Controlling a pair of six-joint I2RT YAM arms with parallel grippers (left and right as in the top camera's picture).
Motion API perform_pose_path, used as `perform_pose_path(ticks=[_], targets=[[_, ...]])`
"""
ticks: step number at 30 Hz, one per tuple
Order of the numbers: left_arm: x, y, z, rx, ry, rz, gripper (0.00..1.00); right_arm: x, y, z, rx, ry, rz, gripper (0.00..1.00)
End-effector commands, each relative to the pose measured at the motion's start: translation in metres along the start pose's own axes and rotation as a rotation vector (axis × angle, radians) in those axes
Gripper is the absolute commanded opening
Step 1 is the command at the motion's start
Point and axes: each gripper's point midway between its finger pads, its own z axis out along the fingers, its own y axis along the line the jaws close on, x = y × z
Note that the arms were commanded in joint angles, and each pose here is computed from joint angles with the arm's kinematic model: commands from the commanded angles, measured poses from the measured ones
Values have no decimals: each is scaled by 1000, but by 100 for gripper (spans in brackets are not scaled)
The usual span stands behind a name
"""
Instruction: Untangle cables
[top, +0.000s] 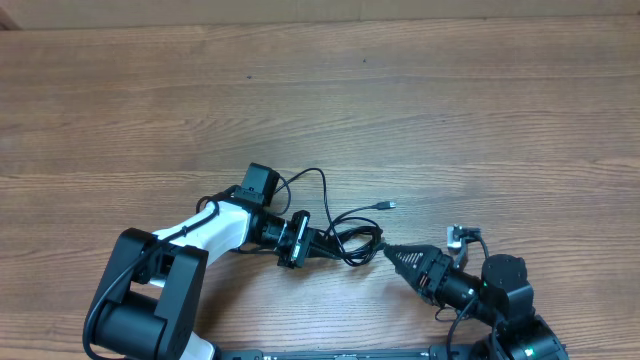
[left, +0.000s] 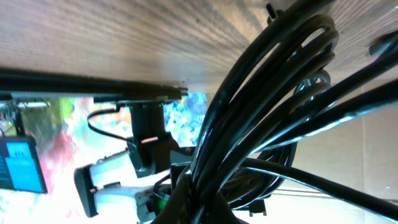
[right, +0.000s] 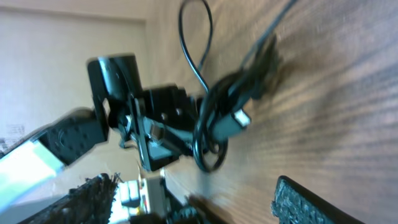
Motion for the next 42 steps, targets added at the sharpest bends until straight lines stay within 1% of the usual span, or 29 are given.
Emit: perform_pose_path(ticks=[1, 7, 10, 14, 19, 23, 28, 32, 33, 35, 36, 37, 39, 42], targets=[[10, 2, 1, -11, 69, -85, 4, -15, 4, 0, -1, -81, -49, 82], [11, -10, 1, 17, 73, -101, 4, -20, 7, 5, -6, -85, -52, 80], [13, -19, 0, 40, 78, -105, 4, -16, 2, 13, 16, -52, -45, 79], [17, -34, -1, 76, 90, -85, 4, -9, 11, 31, -2, -13, -94, 79], [23, -41, -2, 90, 115, -55, 4, -3, 11, 59, 15, -25, -155, 72], [32, -38, -3, 72, 161, -25, 4, -15, 2, 76, 52, -106, -171, 62], [44, -32, -6, 51, 234, 83, 4, -43, 1, 84, 46, -230, -171, 48], [50, -28, -7, 45, 270, 150, 4, -58, 9, 79, 14, -279, -162, 45], [50, -27, -7, 42, 274, 156, 4, -61, 10, 78, 9, -284, -160, 38], [49, -23, -7, 38, 272, 155, 4, -61, 14, 76, -13, -269, -158, 21], [48, -23, -7, 37, 271, 147, 4, -58, 17, 76, -25, -247, -159, 19], [46, -25, -12, 52, 269, 138, 4, -49, 21, 77, -52, -193, -165, 12], [42, -31, -20, 86, 264, 139, 4, -42, 25, 77, -68, -151, -198, 4], [31, -45, -45, 182, 247, 178, 4, -33, 22, 77, -61, -104, -199, 4]])
